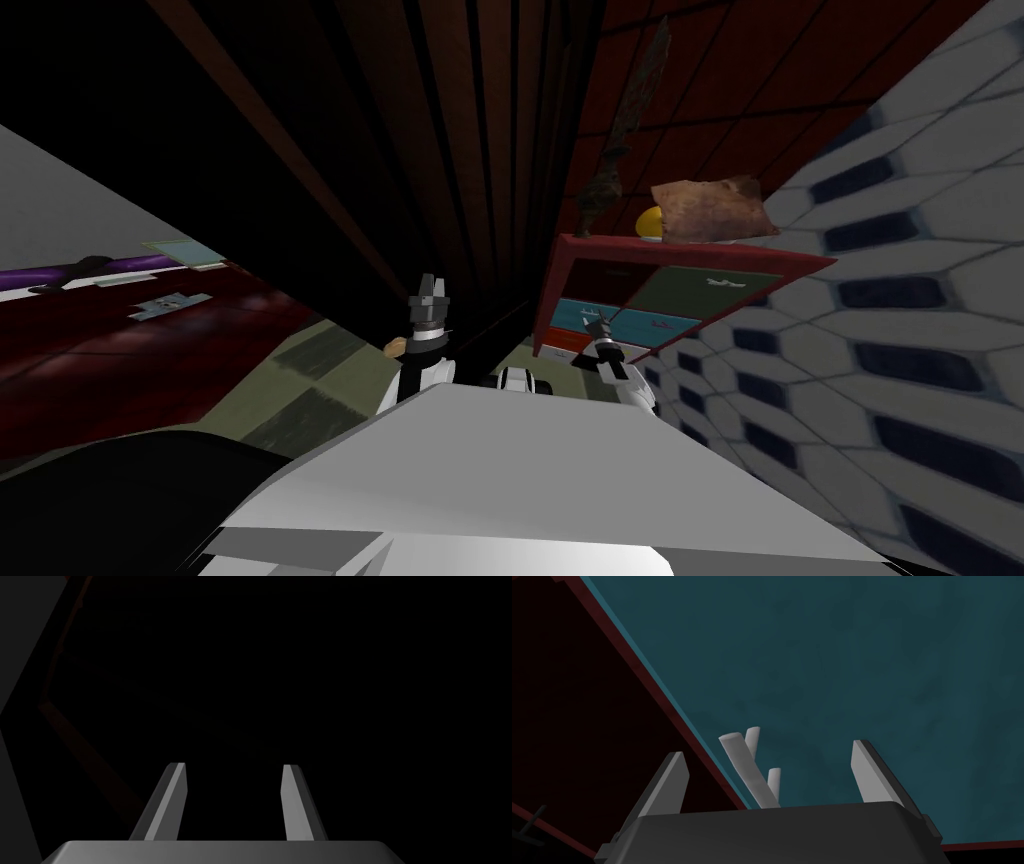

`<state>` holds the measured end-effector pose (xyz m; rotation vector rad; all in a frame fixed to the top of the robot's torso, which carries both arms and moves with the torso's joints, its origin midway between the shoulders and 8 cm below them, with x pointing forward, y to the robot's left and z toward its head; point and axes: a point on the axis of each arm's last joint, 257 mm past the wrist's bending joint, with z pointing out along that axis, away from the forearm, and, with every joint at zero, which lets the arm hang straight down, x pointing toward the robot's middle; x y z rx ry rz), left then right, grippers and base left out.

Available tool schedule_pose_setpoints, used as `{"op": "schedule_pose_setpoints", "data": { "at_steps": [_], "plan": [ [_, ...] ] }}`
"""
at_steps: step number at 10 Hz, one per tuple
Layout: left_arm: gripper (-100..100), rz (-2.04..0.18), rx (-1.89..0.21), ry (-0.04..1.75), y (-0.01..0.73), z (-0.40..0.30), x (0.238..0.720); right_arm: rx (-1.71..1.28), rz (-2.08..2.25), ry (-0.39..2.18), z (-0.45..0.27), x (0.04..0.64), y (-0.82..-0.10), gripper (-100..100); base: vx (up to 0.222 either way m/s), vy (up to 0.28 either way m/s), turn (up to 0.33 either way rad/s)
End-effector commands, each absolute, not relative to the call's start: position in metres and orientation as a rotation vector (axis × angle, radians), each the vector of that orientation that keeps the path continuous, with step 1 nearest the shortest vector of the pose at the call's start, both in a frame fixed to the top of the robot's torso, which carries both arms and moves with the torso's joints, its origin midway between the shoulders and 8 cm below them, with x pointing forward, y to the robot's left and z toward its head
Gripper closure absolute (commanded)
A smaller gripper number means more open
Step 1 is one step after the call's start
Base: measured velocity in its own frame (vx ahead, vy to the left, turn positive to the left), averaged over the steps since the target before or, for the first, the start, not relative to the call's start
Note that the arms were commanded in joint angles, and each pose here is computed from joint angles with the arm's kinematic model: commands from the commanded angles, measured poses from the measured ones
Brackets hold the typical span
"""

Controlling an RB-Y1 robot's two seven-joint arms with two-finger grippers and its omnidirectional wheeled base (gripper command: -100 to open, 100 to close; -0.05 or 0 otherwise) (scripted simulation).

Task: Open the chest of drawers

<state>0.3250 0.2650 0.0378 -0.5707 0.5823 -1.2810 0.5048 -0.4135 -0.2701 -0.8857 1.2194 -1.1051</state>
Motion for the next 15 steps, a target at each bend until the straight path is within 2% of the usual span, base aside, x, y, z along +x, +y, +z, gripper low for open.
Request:
{"op": "schedule_pose_setpoints", "data": {
  "at_steps": [1,5,6,15],
  "plan": [
    [0,-1.281,-0.571,0.582,0.265,0.038,0.325,-0.873,-1.136,1.237,-0.269,0.492,-0.433,-100,0.005,0.004,0.095],
    [0,-1.281,-0.571,0.582,0.265,0.038,0.325,-0.862,-1.180,1.265,-0.268,0.471,-0.459,-100,0.008,0.008,0.125],
    [0,-1.281,-0.571,0.582,0.265,0.038,0.325,-0.864,-1.162,1.254,-0.268,0.481,-0.450,100,-0.004,-0.006,-0.185],
    [0,-1.281,-0.571,0.582,0.265,0.038,0.325,-0.920,-1.045,1.175,-0.273,0.530,-0.371,100,-0.010,-0.010,-0.159]
  ]
}}
